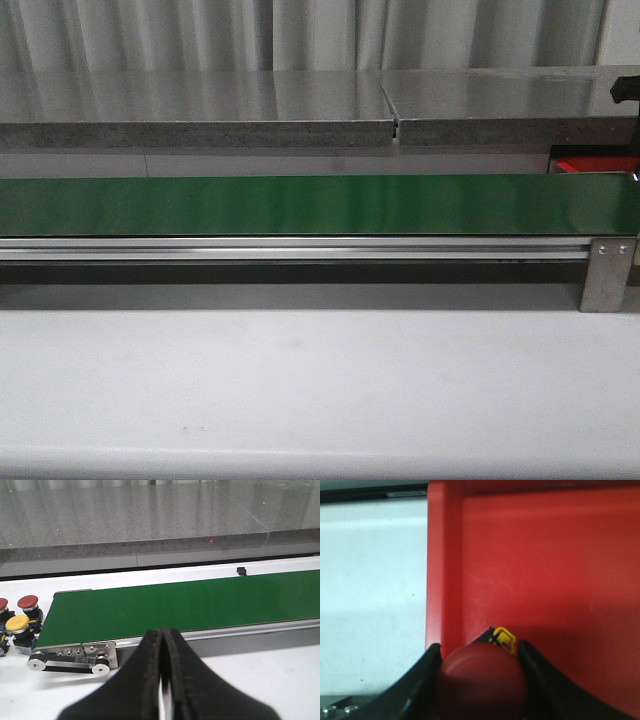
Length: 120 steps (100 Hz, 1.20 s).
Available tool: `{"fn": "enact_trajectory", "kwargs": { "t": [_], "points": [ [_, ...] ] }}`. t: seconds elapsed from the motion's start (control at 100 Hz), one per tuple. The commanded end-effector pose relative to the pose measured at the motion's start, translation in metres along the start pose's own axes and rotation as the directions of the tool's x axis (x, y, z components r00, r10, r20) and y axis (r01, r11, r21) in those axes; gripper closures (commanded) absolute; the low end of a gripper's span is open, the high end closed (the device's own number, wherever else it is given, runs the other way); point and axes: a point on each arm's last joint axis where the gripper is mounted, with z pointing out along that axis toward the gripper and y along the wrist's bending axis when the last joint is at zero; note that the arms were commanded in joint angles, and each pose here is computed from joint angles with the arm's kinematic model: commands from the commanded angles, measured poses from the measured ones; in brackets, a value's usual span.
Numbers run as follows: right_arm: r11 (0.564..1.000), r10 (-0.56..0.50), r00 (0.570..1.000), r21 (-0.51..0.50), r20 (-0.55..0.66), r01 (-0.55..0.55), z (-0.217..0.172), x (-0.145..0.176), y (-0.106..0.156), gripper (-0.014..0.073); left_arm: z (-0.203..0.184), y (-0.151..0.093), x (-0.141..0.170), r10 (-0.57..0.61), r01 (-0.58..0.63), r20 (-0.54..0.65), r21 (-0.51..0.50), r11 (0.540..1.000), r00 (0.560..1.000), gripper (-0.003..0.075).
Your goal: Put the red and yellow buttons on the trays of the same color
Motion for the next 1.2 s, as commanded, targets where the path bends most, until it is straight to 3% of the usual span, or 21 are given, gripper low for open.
{"fn": "enact_trajectory", "kwargs": {
  "t": [0.0,0.35,0.42,0.54,0.64,0.95,1.19],
  "points": [
    [1.0,0.002,0.991,0.001,0.137,-0.002,-0.032,-0.029,0.003,0.0431,-0.002,0.0,-0.014,-0.018,0.018,0.089,0.005,1.0,0.996,0.0741],
    [1.0,0.015,0.992,-0.001,0.122,-0.015,-0.014,-0.026,0.001,0.0407,-0.002,0.0,-0.014,-0.018,0.018,0.089,0.005,1.0,0.996,0.0741],
    [1.0,0.017,0.993,-0.002,0.12,-0.016,-0.013,-0.026,0.0,0.0338,-0.002,0.0,-0.014,-0.018,0.018,0.089,0.005,1.0,0.996,0.0741],
    [1.0,0.023,0.992,-0.007,0.121,-0.022,-0.013,-0.026,0.001,0.0134,-0.002,0.0,-0.014,-0.018,0.018,0.089,0.005,1.0,0.996,0.0741],
    [1.0,0.025,0.992,-0.01,0.122,-0.024,-0.013,-0.026,0.001,0.0041,-0.002,0.0,-0.014,-0.018,0.018,0.089,0.005,1.0,0.996,0.0741],
    [1.0,0.019,0.988,-0.009,0.151,-0.018,-0.027,-0.031,0.003,0.0039,-0.002,0.0,-0.014,-0.018,0.018,0.089,0.005,1.0,0.996,0.0741],
    [1.0,-0.008,0.979,0.005,0.202,0.008,-0.068,-0.04,0.01,0.0053,-0.002,0.0,-0.014,-0.018,0.018,0.089,0.005,1.0,0.996,0.0741]
  ]
}}
